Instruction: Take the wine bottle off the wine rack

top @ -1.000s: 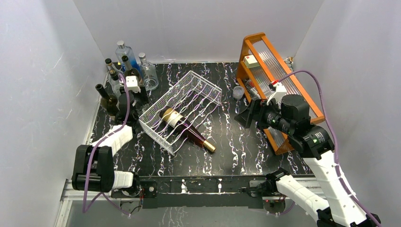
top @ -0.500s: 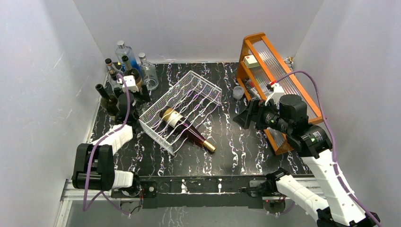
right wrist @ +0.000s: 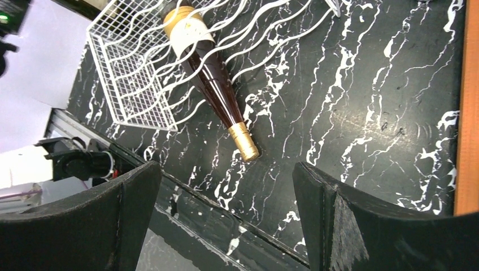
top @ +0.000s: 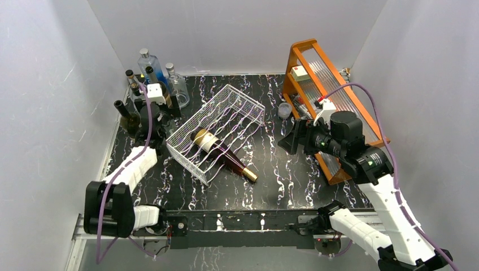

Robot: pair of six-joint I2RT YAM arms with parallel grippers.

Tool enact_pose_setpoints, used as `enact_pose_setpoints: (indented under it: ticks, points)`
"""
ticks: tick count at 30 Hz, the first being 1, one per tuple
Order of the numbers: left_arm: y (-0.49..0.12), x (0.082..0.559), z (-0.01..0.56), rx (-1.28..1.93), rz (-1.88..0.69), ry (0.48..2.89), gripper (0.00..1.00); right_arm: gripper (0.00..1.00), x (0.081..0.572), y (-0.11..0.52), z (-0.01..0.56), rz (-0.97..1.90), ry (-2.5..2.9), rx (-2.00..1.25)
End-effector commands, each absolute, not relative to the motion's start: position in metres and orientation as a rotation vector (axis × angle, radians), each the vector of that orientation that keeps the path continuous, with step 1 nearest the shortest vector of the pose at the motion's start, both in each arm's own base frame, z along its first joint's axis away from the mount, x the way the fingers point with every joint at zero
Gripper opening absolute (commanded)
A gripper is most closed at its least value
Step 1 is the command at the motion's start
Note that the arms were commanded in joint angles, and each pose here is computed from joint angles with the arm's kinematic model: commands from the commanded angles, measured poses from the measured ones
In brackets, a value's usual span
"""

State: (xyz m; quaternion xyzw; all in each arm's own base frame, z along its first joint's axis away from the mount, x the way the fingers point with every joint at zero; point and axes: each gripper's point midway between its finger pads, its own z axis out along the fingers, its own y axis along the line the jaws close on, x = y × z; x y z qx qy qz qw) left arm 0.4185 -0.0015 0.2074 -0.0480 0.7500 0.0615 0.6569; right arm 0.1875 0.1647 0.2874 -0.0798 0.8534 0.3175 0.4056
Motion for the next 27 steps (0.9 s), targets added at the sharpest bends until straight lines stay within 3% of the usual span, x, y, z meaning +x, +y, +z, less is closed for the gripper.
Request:
enact_pose_setpoints:
  ticks: [1, 9, 15, 21, 27]
  points:
    - [0.011, 0.395, 0.26, -0.215, 0.154, 1.632, 0.98, 0.98, 0.199, 0.162, 0.309, 0.723, 2.091, -0.284]
    - [-0.038, 0.344, 0.36, -0.083, -0.181, 1.527, 0.98, 0.98, 0.22, 0.16, 0.336, 0.646, 1.982, -0.335]
    - [-0.075, 0.302, 0.457, 0.087, -0.391, 1.357, 0.98, 0.98, 0.239, 0.136, 0.408, 0.471, 1.818, -0.305]
    - [-0.085, 0.258, 0.515, 0.212, -0.401, 1.257, 0.98, 0.98, 0.264, 0.087, 0.477, 0.193, 1.689, -0.11]
    - [-0.074, 0.242, 0.536, 0.201, -0.307, 1.227, 0.98, 0.98, 0.304, 0.068, 0.496, -0.019, 1.713, 0.006]
